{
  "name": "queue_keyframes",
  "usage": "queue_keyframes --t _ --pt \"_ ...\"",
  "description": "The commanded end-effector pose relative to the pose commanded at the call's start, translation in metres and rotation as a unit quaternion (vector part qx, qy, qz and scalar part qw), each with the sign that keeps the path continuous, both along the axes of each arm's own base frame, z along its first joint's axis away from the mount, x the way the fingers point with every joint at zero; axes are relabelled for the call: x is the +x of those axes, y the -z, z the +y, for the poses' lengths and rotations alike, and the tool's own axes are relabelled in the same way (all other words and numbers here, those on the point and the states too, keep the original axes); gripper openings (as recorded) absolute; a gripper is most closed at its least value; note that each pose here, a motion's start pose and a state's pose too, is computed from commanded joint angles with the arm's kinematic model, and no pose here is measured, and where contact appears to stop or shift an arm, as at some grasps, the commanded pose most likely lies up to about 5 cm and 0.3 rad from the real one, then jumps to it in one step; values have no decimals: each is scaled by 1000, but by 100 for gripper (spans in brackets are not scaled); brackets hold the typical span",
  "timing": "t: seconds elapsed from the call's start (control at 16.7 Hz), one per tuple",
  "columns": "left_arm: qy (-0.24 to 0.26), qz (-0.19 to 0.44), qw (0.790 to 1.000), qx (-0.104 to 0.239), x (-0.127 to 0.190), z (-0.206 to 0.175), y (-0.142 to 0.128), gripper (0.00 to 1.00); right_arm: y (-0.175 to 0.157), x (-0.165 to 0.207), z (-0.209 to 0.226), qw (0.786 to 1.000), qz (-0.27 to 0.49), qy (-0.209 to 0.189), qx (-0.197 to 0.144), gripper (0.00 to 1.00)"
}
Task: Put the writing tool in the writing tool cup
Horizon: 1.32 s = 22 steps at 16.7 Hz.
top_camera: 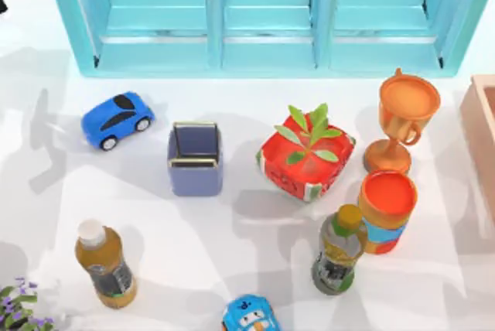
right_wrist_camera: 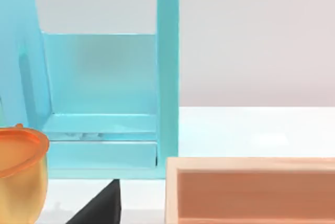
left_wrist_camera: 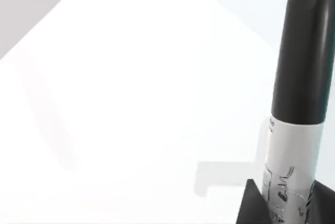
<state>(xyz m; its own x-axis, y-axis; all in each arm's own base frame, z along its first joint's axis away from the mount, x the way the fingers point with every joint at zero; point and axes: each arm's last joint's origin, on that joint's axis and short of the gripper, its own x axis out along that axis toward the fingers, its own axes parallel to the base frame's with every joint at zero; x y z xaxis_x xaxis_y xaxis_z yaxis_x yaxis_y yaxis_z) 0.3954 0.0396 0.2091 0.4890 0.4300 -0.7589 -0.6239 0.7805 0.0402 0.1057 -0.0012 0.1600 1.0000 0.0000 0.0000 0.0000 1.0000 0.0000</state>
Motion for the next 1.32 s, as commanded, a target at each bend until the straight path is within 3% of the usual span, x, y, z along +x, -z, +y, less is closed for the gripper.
queue_keyframes --t 0.24,0.48,0.84,1.02,1.32 --pt "42 -81 984 152 -2 -114 10 0 0 0 0 1000 0 0 0 100" --pt "48 -192 951 237 -38 -222 13 0 0 0 0 1000 0 0 0 100" --pt "16 -318 912 257 -118 -327 16 0 0 0 0 1000 0 0 0 100" --pt "4 -342 905 253 -142 -347 17 0 0 0 0 1000 0 0 0 100" --pt "2 -345 904 252 -145 -349 17 0 0 0 0 1000 0 0 0 100"
